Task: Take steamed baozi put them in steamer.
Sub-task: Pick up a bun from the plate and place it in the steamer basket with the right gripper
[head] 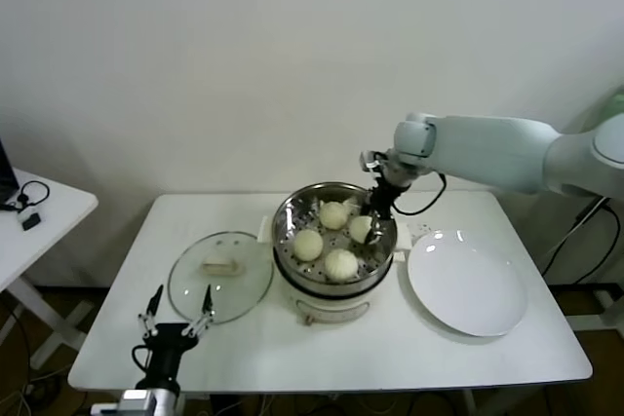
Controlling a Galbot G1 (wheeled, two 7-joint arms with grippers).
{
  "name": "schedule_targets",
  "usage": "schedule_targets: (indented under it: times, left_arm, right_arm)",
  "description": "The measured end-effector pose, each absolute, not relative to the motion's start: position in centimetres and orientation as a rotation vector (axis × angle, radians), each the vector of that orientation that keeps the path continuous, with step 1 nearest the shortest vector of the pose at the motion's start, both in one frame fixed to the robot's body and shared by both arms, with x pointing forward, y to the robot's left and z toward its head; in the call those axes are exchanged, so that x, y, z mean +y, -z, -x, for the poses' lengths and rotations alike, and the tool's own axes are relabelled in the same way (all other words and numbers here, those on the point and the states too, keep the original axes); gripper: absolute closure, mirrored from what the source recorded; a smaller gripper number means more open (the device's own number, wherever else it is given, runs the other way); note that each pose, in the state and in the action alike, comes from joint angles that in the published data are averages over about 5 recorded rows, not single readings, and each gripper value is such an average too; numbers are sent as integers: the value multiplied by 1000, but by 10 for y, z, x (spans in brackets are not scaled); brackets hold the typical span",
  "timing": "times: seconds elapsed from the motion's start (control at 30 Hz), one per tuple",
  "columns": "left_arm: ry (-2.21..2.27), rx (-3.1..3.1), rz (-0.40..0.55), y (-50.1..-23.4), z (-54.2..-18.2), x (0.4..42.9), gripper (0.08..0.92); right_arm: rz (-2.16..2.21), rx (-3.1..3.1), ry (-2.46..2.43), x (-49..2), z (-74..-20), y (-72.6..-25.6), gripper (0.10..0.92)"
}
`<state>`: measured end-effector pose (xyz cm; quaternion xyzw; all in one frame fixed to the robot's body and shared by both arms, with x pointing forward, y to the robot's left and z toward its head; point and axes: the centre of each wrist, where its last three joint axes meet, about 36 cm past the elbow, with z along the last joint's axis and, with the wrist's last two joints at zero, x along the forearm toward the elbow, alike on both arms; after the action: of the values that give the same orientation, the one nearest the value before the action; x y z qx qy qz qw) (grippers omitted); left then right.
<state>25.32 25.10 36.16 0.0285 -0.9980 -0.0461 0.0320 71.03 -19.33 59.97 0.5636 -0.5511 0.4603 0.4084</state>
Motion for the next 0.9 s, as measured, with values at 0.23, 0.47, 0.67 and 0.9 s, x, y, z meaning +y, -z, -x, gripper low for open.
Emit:
schedule_targets:
  times: [0.23,0.47,0.67,0.9]
  left_arm:
    - [142,-3072,-86,-362,-254,251,177]
    - [142,-3071,-84,-362,-255,250,177]
    - [141,-3070,-84,-362,-254,250,177]
    - [140,-3073,-84,-363,-254,249,177]
  right_arm:
    - [-1416,-1367,-1170,-194,-709,-588,361]
    - [-1416,-1355,-1184,-192,-709,-583,359]
    - [-1424,-1360,-1191,-191,-709,-584,254]
    - [-1446,-1375,-1172,-193,-709,-594,200]
